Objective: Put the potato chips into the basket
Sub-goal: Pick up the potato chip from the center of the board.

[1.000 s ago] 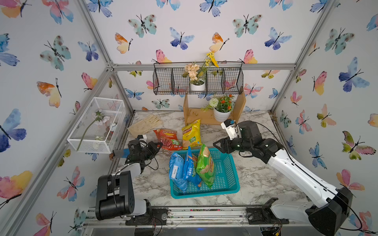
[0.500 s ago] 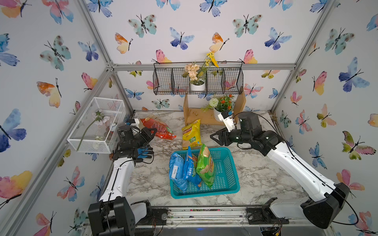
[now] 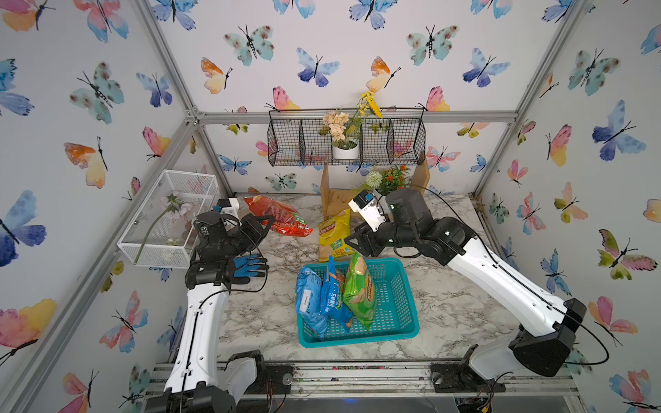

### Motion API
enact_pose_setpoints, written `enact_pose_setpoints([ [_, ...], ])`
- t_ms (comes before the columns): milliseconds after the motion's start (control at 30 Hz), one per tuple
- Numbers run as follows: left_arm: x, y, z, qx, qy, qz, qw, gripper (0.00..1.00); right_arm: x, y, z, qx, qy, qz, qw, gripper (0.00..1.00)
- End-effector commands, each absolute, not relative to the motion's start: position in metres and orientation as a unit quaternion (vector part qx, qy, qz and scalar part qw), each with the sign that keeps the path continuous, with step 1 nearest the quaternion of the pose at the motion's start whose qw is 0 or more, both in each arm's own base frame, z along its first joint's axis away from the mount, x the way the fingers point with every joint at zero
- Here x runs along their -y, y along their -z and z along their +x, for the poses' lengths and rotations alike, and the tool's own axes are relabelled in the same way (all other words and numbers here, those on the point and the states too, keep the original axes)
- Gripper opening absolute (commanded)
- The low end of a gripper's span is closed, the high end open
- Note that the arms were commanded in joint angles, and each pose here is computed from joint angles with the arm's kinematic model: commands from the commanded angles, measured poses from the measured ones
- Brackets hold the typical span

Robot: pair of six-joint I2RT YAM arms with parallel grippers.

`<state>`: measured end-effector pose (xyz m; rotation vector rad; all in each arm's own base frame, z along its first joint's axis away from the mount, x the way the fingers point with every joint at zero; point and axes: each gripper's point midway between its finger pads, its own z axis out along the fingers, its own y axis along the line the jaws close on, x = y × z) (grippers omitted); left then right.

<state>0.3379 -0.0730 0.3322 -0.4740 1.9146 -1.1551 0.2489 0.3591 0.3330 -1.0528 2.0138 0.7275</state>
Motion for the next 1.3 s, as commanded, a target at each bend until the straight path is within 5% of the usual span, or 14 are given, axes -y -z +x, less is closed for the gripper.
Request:
enact_pose_setpoints([
  [0,0.100,-0.360,0.317,-0.755,0.494,-0.158,0.402,0.00,-0.359,-0.319,0.241,-0.792,-0.209,-0.440,0.367,0.55],
  [1033,0.188,-0.412,0.266,-0.762,0.550,-0.066,0.336,0.00,-0.342,-0.322,0.223,-0.790,-0.138,-0.459,0.383,0.66],
  [1267,0.193,-0.408,0.264,-0.763,0.552,-0.066,0.329,0.00,-0.348,-0.322,0.224,-0.789,-0.135,-0.458,0.388,0.54],
])
